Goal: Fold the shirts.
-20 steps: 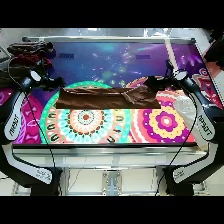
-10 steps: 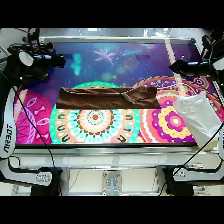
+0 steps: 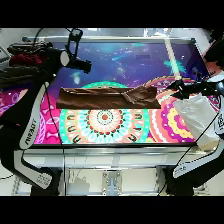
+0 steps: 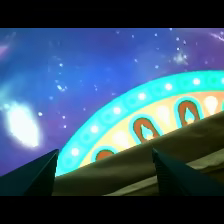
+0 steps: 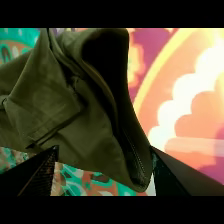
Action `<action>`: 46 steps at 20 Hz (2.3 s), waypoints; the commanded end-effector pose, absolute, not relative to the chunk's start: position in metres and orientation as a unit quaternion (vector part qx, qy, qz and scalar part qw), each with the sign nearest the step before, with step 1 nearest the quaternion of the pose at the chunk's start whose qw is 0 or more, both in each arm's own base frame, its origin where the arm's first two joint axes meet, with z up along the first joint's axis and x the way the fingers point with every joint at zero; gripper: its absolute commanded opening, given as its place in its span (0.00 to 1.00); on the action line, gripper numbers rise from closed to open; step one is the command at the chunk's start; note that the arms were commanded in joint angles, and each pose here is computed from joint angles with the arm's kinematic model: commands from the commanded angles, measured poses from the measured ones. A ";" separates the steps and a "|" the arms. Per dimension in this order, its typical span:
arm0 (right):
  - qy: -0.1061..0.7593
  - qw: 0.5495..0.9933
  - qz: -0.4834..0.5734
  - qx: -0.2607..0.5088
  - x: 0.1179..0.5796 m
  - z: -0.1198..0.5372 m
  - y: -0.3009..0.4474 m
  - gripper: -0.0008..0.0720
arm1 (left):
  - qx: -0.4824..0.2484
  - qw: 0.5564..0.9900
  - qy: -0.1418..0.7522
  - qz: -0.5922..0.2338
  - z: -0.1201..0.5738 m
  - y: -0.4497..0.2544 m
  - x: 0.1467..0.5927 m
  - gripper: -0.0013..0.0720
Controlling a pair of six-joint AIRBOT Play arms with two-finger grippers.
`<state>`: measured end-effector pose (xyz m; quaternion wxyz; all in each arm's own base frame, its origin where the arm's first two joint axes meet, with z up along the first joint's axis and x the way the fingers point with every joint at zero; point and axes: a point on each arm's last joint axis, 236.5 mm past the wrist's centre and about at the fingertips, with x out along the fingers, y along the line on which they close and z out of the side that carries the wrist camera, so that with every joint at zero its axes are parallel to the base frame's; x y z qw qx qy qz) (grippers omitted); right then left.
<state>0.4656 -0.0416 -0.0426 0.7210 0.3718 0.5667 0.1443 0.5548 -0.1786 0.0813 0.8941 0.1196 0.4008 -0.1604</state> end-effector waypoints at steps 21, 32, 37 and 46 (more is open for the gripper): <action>0.549 0.679 0.328 0.361 0.492 -0.021 0.097 0.03 | 0.113 0.818 0.535 -0.176 -0.011 -0.196 0.519 0.41; 0.498 0.706 0.423 0.273 0.497 0.144 0.193 0.03 | -0.005 0.736 0.618 -0.274 -0.115 -0.273 0.481 0.03; 0.513 0.680 0.456 0.259 0.473 0.150 0.255 0.03 | -0.010 0.771 0.580 -0.264 -0.077 -0.257 0.504 0.03; 0.416 0.749 0.466 0.220 0.461 0.143 0.432 0.02 | -0.030 0.908 0.402 -0.113 0.151 -0.050 0.542 0.03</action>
